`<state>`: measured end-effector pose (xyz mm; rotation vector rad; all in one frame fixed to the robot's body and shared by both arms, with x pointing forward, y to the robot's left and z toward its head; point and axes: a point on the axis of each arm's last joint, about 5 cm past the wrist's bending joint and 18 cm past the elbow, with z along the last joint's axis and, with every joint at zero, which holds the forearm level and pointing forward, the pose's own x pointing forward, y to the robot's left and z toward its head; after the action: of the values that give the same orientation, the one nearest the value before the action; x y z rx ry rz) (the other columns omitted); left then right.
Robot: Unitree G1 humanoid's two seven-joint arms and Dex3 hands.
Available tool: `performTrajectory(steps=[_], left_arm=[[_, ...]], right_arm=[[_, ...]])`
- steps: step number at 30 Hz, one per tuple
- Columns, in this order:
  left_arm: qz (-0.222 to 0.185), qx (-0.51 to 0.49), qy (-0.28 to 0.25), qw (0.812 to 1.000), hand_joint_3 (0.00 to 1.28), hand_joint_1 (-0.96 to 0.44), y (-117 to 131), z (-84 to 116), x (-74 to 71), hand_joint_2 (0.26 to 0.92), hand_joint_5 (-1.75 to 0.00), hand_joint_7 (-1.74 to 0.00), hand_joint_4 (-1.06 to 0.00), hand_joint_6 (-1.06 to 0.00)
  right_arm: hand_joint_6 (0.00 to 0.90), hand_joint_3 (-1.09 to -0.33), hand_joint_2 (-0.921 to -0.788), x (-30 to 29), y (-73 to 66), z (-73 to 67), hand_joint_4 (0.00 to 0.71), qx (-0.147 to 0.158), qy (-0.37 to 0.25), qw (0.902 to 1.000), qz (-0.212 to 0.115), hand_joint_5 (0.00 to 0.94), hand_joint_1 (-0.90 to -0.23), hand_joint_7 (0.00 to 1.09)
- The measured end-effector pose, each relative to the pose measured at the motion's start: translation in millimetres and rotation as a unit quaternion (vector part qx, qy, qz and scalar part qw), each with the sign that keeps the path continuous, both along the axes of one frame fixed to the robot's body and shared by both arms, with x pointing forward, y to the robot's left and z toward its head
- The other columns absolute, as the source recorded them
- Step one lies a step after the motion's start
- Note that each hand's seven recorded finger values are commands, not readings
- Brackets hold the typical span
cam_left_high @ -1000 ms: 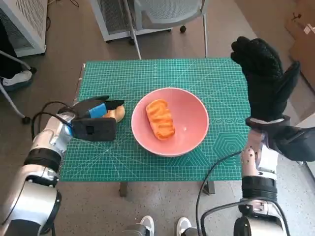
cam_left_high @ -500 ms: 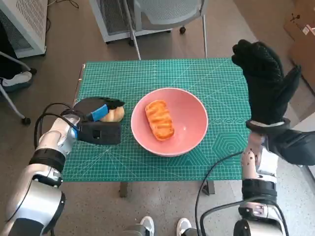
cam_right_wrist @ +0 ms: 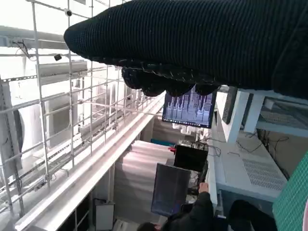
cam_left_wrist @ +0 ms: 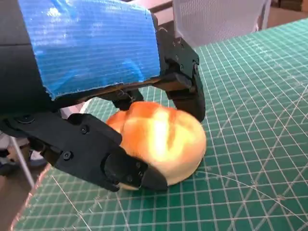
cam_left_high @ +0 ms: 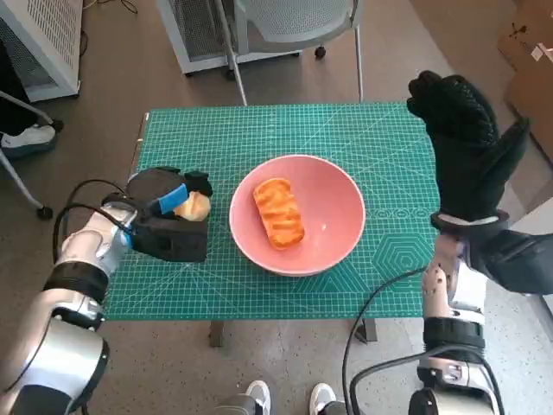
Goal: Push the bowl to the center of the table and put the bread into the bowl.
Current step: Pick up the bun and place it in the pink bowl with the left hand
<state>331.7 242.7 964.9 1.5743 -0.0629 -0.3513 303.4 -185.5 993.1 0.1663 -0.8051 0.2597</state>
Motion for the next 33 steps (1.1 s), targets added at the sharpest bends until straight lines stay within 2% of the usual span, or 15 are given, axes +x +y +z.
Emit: performTrajectory(steps=[9,14,19,23,26,30,33], left_arm=[[-0.08,-0.041,-0.133,0.987,0.04,0.0,-10,50,4.5,0.92,-1.05,-1.2,-0.7,-0.69],[-0.126,-0.067,-0.205,0.968,0.02,0.0,-26,79,1.9,0.918,-1.05,-1.14,-0.73,-0.72],[-0.175,-0.087,-0.257,0.946,0.01,0.0,-45,99,-6.8,0.915,-1.04,-1.1,-0.73,-0.75],[-0.224,-0.12,-0.275,0.927,0.01,0.0,-66,102,-14.8,0.918,-1.05,-1.11,-0.72,-0.74],[-0.261,-0.143,-0.266,0.917,0.03,0.0,-81,96,-17.2,0.92,-1.08,-1.14,-0.7,-0.72],[-0.3,-0.147,-0.231,0.914,0.05,0.0,-97,81,-18.4,0.92,-1.12,-1.15,-0.68,-0.69],[-0.325,-0.12,-0.188,0.919,0.05,0.0,-105,68,-17.5,0.92,-1.13,-1.14,-0.67,-0.69]], right_arm=[[0.439,-0.636,-0.921,0.2,0.0,0.3,0.411,0.0,0.003,1.0,0.001,0.001,-0.576,0.01],[0.444,-0.635,-0.921,0.6,0.2,1.2,0.415,0.0,0.002,1.0,0.002,0.002,-0.577,0.01],[0.448,-0.635,-0.921,0.8,0.3,1.5,0.418,0.0,0.001,1.0,0.002,0.004,-0.577,0.01],[0.452,-0.637,-0.921,1.1,0.1,0.9,0.424,0.0,0.004,1.0,0.003,0.005,-0.574,0.01],[0.452,-0.638,-0.921,1.4,0.9,0.8,0.424,-0.002,0.006,1.0,0.005,0.005,-0.573,0.01],[0.452,-0.638,-0.921,1.8,2.3,1.1,0.424,-0.004,0.006,0.9999,0.01,0.004,-0.57,0.01],[0.452,-0.638,-0.921,1.7,2.2,1.2,0.425,-0.005,0.006,0.9999,0.01,0.005,-0.57,0.01]])
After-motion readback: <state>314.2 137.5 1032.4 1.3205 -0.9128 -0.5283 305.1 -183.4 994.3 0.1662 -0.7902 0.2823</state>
